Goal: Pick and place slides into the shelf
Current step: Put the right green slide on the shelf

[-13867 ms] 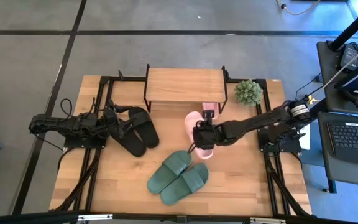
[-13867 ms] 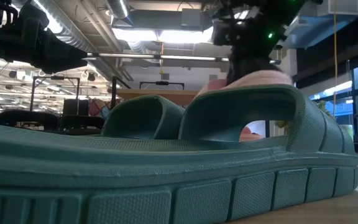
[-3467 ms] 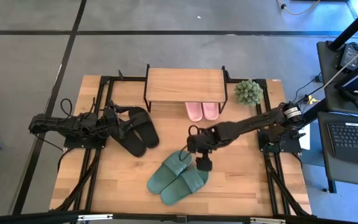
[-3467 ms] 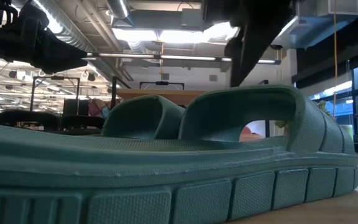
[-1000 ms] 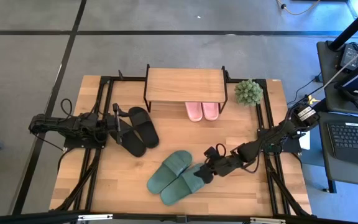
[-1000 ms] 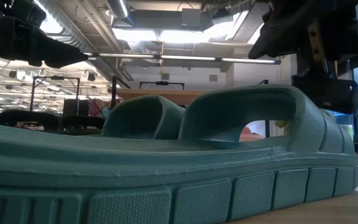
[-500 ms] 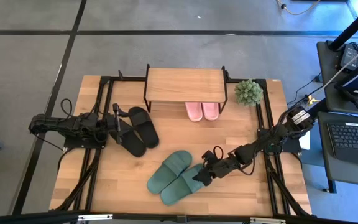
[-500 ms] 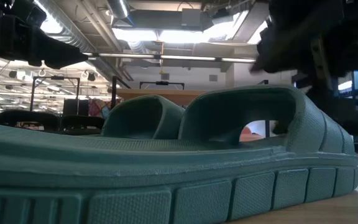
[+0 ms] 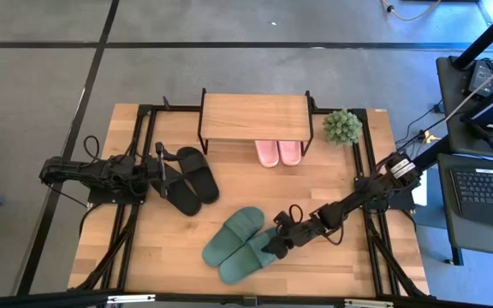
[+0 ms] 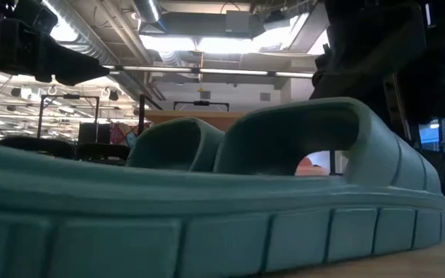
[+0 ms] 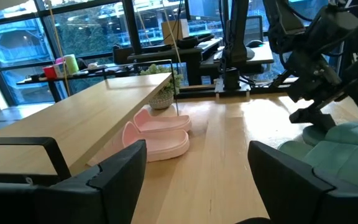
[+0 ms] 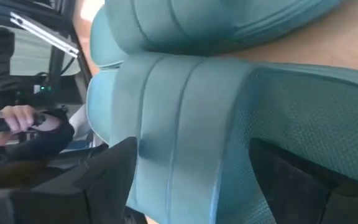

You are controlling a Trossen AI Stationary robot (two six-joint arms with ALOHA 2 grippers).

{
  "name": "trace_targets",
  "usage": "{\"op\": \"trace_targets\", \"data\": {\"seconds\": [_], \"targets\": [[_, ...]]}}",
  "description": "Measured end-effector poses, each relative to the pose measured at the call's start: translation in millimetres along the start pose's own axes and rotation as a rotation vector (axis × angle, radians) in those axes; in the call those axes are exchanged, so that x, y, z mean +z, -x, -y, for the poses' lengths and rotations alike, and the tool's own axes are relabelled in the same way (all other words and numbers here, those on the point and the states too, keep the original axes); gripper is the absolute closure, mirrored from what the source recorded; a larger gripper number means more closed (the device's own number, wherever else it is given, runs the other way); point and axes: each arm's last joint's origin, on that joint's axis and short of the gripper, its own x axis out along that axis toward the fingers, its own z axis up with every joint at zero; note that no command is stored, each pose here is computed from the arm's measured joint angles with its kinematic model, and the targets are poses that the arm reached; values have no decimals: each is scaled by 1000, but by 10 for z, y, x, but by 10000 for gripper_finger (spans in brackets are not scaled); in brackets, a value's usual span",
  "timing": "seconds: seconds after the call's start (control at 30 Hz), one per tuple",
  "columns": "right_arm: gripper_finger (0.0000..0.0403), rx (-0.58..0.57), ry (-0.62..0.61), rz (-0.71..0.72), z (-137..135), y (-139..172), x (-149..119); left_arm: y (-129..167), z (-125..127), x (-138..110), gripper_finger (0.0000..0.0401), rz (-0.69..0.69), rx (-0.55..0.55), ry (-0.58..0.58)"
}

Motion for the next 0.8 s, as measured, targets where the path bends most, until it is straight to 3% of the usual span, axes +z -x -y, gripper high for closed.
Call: {"op": "trace_targets", "data": {"seconds": [0.8], "targets": [[92, 42, 48, -2, -19, -25, 4, 0, 0, 0, 128, 0, 2, -28]]}}
